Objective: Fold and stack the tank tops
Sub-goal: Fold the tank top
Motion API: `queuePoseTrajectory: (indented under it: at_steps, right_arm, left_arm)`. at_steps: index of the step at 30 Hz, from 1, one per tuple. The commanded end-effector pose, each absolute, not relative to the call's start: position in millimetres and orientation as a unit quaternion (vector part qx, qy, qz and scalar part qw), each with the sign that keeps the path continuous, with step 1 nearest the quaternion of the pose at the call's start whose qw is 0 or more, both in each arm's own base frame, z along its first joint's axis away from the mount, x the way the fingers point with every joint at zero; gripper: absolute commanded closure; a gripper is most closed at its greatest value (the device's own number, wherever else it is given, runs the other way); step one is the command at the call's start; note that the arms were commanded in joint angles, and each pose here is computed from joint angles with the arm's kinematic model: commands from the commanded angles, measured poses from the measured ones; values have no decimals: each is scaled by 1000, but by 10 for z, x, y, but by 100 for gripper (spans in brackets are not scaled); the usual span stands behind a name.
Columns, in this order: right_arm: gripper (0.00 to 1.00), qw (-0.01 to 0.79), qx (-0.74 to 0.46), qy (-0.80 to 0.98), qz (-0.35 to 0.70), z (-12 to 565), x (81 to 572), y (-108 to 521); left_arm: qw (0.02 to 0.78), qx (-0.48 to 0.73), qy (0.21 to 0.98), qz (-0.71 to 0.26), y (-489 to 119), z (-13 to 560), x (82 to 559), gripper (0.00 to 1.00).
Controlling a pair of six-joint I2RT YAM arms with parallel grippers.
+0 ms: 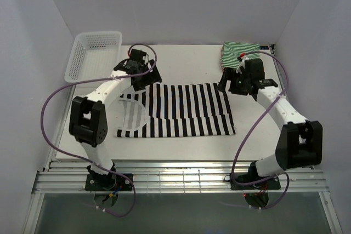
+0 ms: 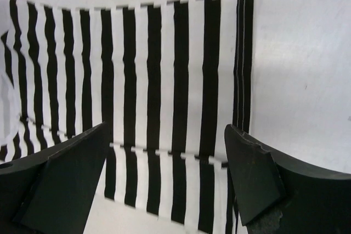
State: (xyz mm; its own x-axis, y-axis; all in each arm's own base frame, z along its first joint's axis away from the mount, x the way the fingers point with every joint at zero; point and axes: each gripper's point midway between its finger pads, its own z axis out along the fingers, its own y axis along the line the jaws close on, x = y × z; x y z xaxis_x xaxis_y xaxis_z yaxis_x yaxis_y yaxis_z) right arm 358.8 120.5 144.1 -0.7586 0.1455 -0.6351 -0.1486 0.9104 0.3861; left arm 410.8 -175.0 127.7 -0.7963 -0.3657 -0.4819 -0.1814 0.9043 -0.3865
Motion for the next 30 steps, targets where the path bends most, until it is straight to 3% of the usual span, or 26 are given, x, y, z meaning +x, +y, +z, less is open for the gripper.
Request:
queuePoseTrajectory:
  at_steps: [1, 9, 20, 24, 30]
  right_arm:
    - [10, 368, -6, 914, 171, 1459, 4042, 1138]
    - [10, 369, -22, 916, 155, 1404, 4553, 1175]
    - [10, 343, -25, 928, 144, 1128, 4612, 1162]
    - [10, 337, -25, 930, 144, 1069, 4623, 1164]
    - [10, 335, -21, 932, 137, 1024, 4640, 1130]
  left_arm:
    - [299, -108, 944, -86, -1586, 1155, 4435, 2]
    - [311, -78, 946, -53, -1587, 884, 5130, 2]
    - [299, -92, 949, -34, -1441, 582, 5328, 8]
    - [286, -91, 953, -45, -1469, 476, 5288, 12]
    - [269, -84, 958, -49, -1495, 330, 5217, 29]
